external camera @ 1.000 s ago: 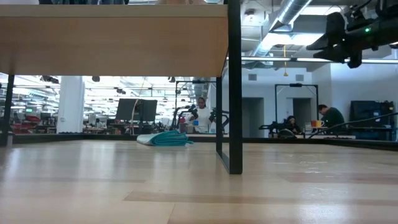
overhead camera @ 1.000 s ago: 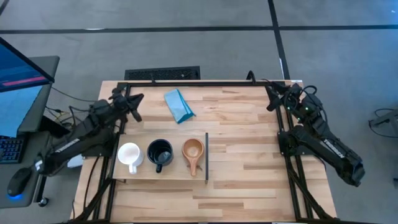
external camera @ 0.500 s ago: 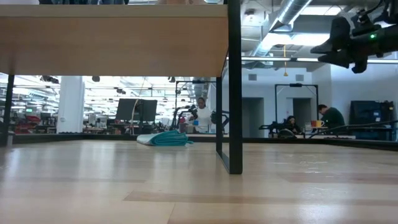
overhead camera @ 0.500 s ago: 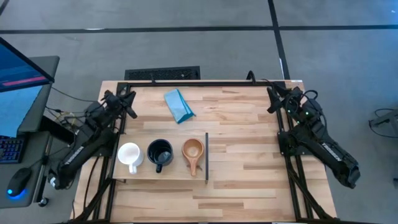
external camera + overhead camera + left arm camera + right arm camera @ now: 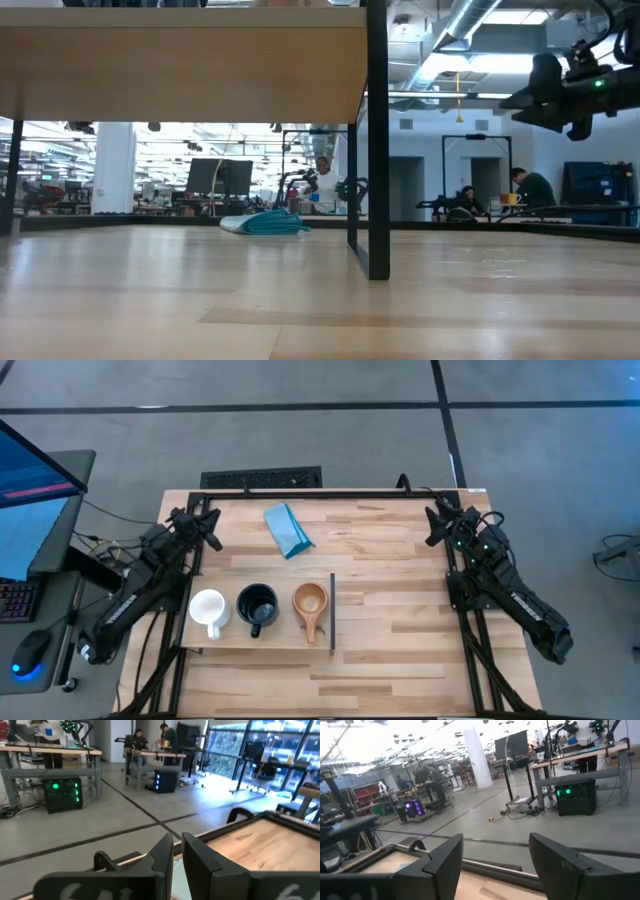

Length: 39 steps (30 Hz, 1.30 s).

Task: Stack small to large cups/mugs on shelf
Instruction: Return to Home Position

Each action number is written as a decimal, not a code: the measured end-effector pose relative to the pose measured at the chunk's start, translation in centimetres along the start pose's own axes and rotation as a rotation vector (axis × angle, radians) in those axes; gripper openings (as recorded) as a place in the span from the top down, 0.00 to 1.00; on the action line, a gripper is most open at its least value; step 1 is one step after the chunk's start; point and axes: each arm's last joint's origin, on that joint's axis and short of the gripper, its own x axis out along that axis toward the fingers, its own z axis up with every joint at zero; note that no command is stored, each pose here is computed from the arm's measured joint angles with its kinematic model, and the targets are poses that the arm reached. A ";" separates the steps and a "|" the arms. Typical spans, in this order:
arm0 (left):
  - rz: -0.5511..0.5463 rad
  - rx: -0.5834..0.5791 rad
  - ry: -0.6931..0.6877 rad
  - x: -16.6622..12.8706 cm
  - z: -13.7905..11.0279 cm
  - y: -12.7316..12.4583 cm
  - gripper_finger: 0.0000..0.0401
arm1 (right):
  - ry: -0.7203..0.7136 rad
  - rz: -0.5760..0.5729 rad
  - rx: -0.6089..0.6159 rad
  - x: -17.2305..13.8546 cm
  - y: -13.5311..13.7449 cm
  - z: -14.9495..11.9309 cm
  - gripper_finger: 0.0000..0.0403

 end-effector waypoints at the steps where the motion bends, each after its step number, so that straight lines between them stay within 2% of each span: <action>1: -0.001 -0.013 -0.010 0.2 -0.3 0.0 0.93 | -0.002 0.001 0.008 0.0 0.0 -0.1 0.38; 6: -0.007 -0.052 -0.041 0.7 -2.2 0.3 0.93 | 0.005 0.000 0.009 0.0 -0.1 -0.3 0.38; 10: -0.013 -0.057 0.012 0.9 -3.1 0.3 0.93 | 0.008 -0.001 0.009 0.0 -0.1 -0.3 0.38; 31: -0.063 -0.046 0.028 1.0 -3.4 -0.1 0.93 | 0.186 -0.036 -0.024 -0.1 -0.4 -2.0 0.38; 39: -0.068 -0.059 0.032 1.0 -3.4 -0.1 0.93 | 0.187 -0.034 -0.051 -0.2 -0.4 -2.0 0.38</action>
